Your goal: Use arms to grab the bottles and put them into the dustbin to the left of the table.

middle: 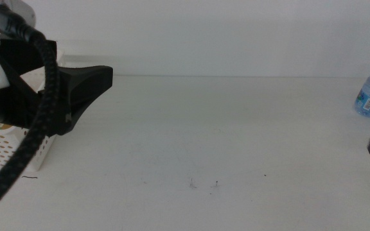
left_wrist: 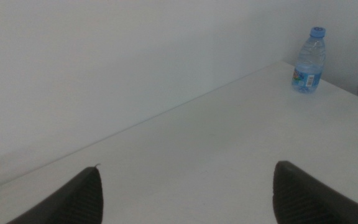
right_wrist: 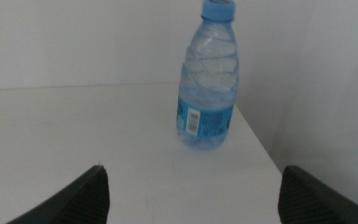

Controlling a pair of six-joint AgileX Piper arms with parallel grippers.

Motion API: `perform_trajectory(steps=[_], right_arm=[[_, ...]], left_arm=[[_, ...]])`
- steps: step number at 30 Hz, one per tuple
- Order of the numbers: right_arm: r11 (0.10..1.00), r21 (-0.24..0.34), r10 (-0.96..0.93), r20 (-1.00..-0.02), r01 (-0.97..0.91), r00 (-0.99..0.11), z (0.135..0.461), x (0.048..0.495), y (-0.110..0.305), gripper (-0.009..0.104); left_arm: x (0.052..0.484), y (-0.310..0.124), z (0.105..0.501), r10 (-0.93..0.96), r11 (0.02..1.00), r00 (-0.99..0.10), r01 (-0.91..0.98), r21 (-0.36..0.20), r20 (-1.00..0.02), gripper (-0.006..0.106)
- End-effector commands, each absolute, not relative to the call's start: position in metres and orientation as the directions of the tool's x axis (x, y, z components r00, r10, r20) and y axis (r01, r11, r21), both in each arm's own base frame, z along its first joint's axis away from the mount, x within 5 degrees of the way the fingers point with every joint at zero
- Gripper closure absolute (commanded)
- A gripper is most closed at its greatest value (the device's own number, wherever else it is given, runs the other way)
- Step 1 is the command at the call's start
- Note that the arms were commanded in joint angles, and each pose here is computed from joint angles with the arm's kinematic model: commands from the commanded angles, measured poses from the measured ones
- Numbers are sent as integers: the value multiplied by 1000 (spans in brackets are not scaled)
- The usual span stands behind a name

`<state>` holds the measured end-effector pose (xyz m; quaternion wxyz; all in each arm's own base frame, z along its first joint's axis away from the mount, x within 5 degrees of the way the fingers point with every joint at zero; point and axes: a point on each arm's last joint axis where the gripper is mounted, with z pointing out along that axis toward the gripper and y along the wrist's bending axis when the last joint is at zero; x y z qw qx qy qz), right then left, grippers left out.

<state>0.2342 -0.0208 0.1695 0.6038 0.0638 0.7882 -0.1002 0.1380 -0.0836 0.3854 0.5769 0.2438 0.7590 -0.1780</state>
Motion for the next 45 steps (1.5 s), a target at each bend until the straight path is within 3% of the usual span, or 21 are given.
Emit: perform_trajectory(steps=[1,12,15,18,26,45], right_arm=[[966,-136,-75,-962,221,-264,168,254,-23,2],[961,-166,-94,-948,222,-303,150,332,-49,2],[968,-120,-48,-951,221,-306,151,349,-68,2],[977,-140,-80,-939,159,-333,152,362,-83,2],[971,-207,-159,-932,119,-325,157,376,-102,2],[978,-184,-141,-935,103,-326,116,423,-115,2]], left_arm=[[138,-84,388,146,819,-206,573,2,-967,7],[138,-84,388,146,819,-206,573,2,-967,7],[138,-84,388,146,819,-206,573,2,-967,7],[138,-84,388,148,819,-207,574,2,-967,7],[138,-84,388,150,818,-206,575,5,-967,7],[138,-84,388,149,819,-207,574,3,-967,7]])
